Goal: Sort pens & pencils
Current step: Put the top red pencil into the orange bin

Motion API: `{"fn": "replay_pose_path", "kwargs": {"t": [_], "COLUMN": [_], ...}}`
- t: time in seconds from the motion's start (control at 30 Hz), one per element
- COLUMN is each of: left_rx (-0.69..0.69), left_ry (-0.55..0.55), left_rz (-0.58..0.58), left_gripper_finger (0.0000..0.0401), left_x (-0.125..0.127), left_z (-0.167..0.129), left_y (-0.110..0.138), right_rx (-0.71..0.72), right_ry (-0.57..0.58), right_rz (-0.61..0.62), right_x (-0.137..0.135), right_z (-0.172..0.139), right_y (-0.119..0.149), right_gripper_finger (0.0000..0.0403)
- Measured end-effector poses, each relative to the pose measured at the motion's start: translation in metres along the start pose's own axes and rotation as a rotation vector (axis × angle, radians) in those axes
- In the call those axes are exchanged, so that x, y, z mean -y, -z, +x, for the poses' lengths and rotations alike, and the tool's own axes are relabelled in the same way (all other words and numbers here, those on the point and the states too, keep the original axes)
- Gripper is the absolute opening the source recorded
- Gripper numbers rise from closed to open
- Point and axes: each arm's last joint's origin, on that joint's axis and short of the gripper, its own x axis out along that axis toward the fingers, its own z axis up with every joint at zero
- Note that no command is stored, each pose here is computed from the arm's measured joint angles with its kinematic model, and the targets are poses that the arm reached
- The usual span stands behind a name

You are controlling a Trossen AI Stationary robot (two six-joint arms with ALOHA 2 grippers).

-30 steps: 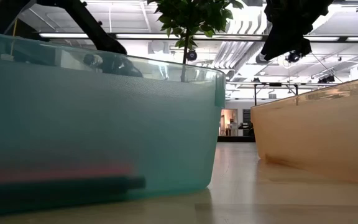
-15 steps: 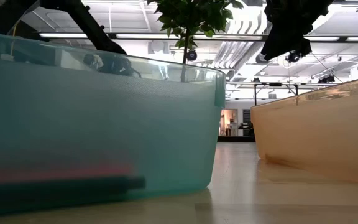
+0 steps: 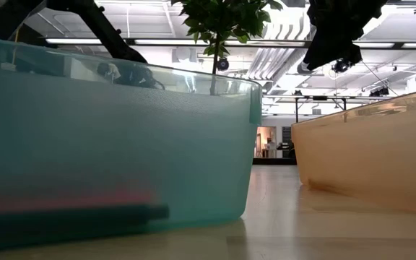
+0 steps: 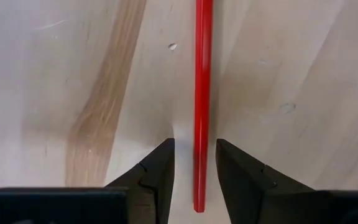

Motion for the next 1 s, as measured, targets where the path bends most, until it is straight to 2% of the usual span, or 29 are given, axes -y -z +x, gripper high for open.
{"fn": "replay_pose_path", "kwargs": {"t": [0.63, 0.73, 0.9, 1.0], "left_rx": [-0.007, -0.007, -0.003, -0.005], "left_ry": [0.008, 0.009, 0.006, 0.009], "left_rz": [-0.004, -0.003, -0.002, -0.001], "left_gripper_finger": [0.0102, 0.008, 0.002, 0.0009], "left_x": [-0.0008, -0.0009, -0.0015, -0.0012], "left_z": [0.0039, 0.0041, 0.0043, 0.0044], "left_y": [-0.001, -0.0011, -0.0013, -0.0011], "right_rx": [0.0, 0.0, 0.0, 0.0], "right_ry": [0.0, 0.0, 0.0, 0.001], "right_rz": [0.001, 0.0, -0.002, -0.004], "right_x": [0.0, 0.0, 0.0, 0.0], "right_z": [0.0, 0.0, 0.0, 0.0], "right_y": [0.0, 0.0, 0.0, 0.0], "right_gripper_finger": [0.0103, 0.0103, 0.0103, 0.0103]}}
